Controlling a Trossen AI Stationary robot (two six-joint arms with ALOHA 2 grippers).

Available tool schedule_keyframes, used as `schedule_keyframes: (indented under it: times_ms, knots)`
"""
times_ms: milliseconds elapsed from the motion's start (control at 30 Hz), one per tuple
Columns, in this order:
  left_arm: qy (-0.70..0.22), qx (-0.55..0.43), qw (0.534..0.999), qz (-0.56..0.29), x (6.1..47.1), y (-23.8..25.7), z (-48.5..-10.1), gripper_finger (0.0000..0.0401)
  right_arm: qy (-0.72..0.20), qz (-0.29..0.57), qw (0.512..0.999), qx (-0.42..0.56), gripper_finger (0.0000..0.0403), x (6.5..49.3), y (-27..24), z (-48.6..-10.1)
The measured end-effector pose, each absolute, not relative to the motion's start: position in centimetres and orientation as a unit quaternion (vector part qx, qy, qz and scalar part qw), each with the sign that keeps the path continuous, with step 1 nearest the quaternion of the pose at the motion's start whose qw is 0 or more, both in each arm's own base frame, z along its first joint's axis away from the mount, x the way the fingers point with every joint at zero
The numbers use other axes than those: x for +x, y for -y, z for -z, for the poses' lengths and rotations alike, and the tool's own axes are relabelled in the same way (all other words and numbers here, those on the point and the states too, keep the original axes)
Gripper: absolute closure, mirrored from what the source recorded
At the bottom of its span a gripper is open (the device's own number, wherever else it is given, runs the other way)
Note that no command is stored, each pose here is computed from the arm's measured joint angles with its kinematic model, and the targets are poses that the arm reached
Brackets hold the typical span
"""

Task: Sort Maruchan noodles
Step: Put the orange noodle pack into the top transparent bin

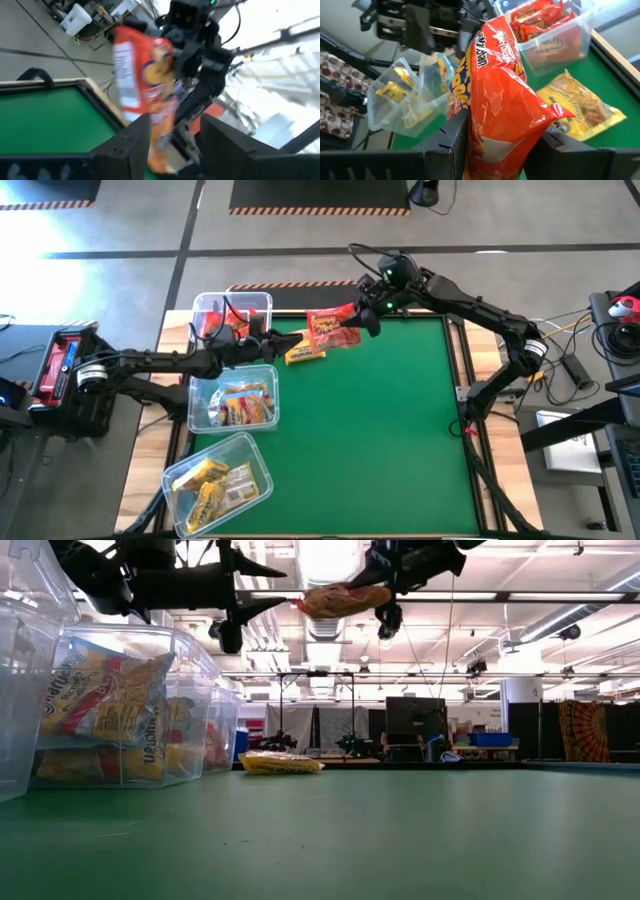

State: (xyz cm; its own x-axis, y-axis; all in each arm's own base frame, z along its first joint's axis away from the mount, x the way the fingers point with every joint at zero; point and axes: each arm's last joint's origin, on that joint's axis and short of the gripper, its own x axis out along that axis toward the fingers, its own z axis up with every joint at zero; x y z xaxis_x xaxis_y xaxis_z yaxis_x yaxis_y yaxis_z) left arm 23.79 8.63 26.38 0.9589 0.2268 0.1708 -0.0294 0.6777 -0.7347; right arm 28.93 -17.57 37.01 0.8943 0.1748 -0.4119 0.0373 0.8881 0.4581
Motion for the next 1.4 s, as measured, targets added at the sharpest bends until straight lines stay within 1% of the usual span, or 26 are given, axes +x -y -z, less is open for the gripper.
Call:
schedule_keyframes:
  times_ms: [167, 267, 367, 467, 633, 767, 1000, 1267, 1333, 1400]
  knots:
    - [0.081, -0.386, 0.914, -0.093, 23.7, -9.6, -25.7, 0.0207, -0.227, -0.047, 0.945, 0.232, 0.0273, 29.2, 17.0, -37.1]
    - [0.073, -0.383, 0.916, -0.096, 24.3, -9.9, -26.0, 0.018, -0.229, -0.054, 0.944, 0.233, 0.0273, 29.4, 16.6, -37.1]
    - [0.062, -0.374, 0.922, -0.08, 25.2, -10.2, -26.3, 0.0159, -0.23, -0.062, 0.944, 0.227, 0.0273, 29.7, 16.1, -37.1]
    - [0.047, -0.369, 0.927, -0.05, 26.5, -10.6, -26.7, 0.015, -0.232, -0.064, 0.945, 0.221, 0.0273, 29.8, 16.0, -37.0]
    - [0.037, -0.366, 0.93, 0.013, 28.6, -11.2, -27.1, 0.0155, -0.231, -0.063, 0.946, 0.219, 0.0273, 29.9, 16.0, -37.1]
    - [0.029, -0.378, 0.924, 0.056, 29.8, -11.6, -27.0, 0.0163, -0.238, -0.067, 0.943, 0.224, 0.0273, 29.9, 15.8, -36.9]
    - [0.049, -0.38, 0.92, 0.078, 30.3, -11.8, -26.6, 0.0168, -0.233, -0.073, 0.946, 0.213, 0.0273, 30.1, 15.5, -37.1]
    - [0.056, -0.391, 0.916, 0.069, 30.1, -11.7, -26.1, 0.0172, -0.237, -0.08, 0.947, 0.202, 0.0271, 30.4, 14.8, -37.1]
    - [0.056, -0.395, 0.915, 0.068, 30.1, -11.7, -26.1, 0.0185, -0.237, -0.08, 0.946, 0.207, 0.0265, 30.4, 14.8, -37.1]
    - [0.056, -0.399, 0.913, 0.067, 30.0, -11.7, -26.1, 0.0207, -0.237, -0.079, 0.945, 0.21, 0.0261, 30.4, 14.8, -37.0]
